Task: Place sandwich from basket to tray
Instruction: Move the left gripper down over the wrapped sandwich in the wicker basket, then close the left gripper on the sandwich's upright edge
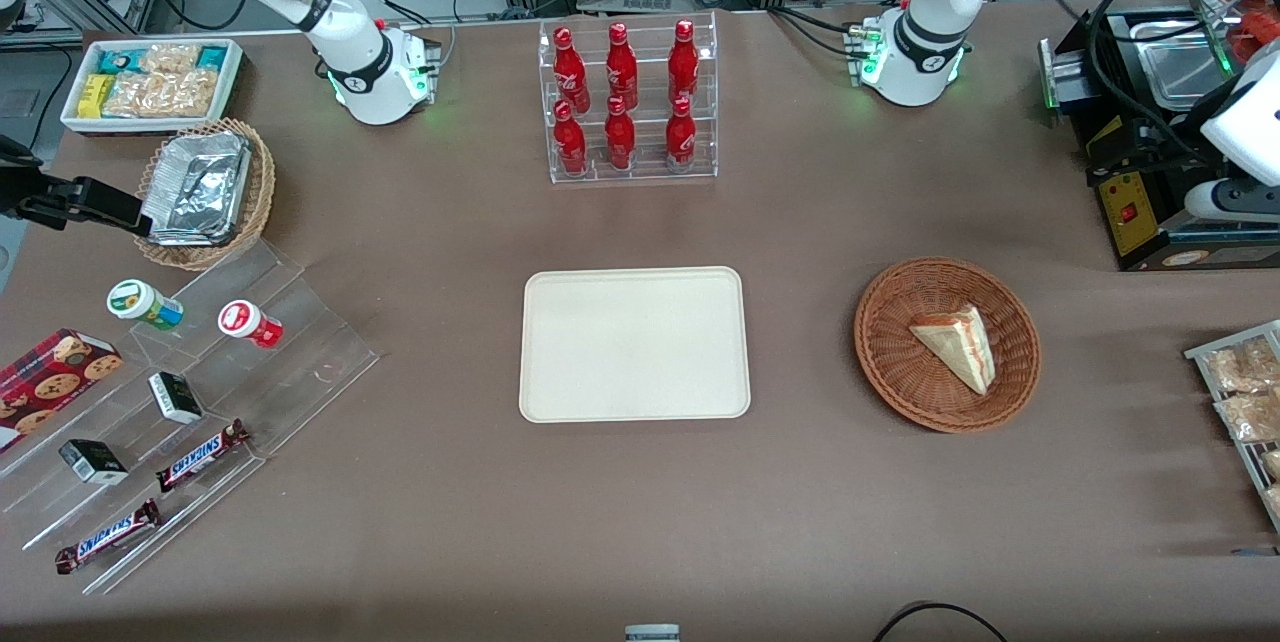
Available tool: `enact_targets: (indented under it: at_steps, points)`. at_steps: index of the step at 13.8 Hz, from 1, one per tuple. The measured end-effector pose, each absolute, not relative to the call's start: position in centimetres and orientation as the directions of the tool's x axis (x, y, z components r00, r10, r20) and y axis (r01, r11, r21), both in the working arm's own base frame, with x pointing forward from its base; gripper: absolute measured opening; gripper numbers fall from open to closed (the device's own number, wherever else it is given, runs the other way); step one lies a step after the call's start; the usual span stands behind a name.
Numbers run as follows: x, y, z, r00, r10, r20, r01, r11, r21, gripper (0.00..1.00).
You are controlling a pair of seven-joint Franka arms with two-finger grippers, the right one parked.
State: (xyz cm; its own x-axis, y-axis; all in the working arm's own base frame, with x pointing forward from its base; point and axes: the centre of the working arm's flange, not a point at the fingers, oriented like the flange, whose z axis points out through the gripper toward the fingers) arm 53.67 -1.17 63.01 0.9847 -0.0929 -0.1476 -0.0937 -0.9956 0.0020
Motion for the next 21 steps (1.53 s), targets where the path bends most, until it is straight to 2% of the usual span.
enact_targets:
  at_steps: [4,7,10,13,16,21]
  points:
    - [53.9,-1.1,62.2,0.985,-0.062,-0.162,-0.063,-0.998,-0.004,1.00]
    - [55.5,-1.2,56.9,0.979,0.124,-0.160,0.120,-0.992,-0.034,1.00]
    - [56.5,-1.5,47.2,0.909,0.404,-0.107,0.399,-0.915,-0.061,1.00]
    - [55.6,-2.4,39.0,0.807,0.590,-0.020,0.590,-0.807,-0.025,1.00]
    - [53.8,-3.5,34.0,0.777,0.629,0.018,0.629,-0.777,0.010,1.00]
    - [53.6,-3.4,28.7,0.754,0.655,0.059,0.653,-0.756,0.053,1.00]
